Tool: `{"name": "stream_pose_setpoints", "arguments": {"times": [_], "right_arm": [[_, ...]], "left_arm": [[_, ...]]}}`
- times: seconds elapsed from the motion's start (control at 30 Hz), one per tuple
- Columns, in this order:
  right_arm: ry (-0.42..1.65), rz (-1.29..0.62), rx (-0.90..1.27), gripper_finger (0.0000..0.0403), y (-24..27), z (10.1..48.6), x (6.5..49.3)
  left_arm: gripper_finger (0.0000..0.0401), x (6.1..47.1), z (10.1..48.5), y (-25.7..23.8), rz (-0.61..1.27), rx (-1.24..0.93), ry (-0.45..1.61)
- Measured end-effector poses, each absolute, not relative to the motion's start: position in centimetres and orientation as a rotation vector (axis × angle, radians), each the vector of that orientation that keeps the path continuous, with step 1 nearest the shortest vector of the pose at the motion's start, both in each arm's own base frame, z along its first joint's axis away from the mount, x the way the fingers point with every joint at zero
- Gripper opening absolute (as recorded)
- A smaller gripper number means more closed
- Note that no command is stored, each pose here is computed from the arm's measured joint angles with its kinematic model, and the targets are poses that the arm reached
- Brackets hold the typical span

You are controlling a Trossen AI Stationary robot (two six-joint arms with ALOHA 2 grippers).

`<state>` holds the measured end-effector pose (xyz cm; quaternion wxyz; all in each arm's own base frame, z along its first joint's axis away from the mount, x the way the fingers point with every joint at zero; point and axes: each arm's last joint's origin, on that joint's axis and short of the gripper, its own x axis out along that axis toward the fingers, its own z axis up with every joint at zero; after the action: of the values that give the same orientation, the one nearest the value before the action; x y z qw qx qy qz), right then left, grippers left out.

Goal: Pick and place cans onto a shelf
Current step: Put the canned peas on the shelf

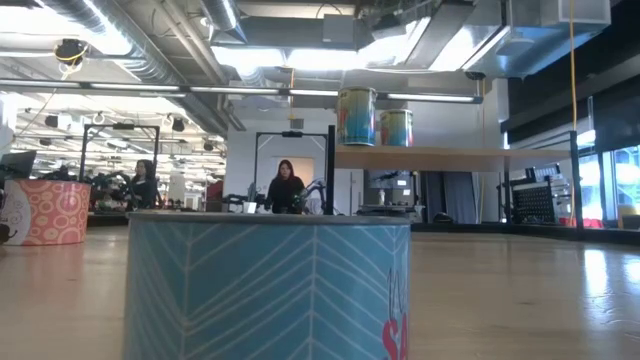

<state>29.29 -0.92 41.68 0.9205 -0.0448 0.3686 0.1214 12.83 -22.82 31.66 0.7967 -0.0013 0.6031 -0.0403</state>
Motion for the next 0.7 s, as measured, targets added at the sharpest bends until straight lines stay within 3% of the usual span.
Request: {"name": "stream_pose_setpoints", "arguments": {"times": [0.33, 0.7], "right_arm": [[0.729, 0.262, -0.103, 0.0, -0.4, 41.9, 29.5], [0.729, 0.26, -0.099, 0.0, -0.5, 41.9, 29.5]], "left_arm": [[0.0055, 13.0, 28.6, -25.5, -0.021, 0.137, 1.301], [0.0055, 13.2, 27.9, -26.0, 0.044, 0.067, 1.304]]}}
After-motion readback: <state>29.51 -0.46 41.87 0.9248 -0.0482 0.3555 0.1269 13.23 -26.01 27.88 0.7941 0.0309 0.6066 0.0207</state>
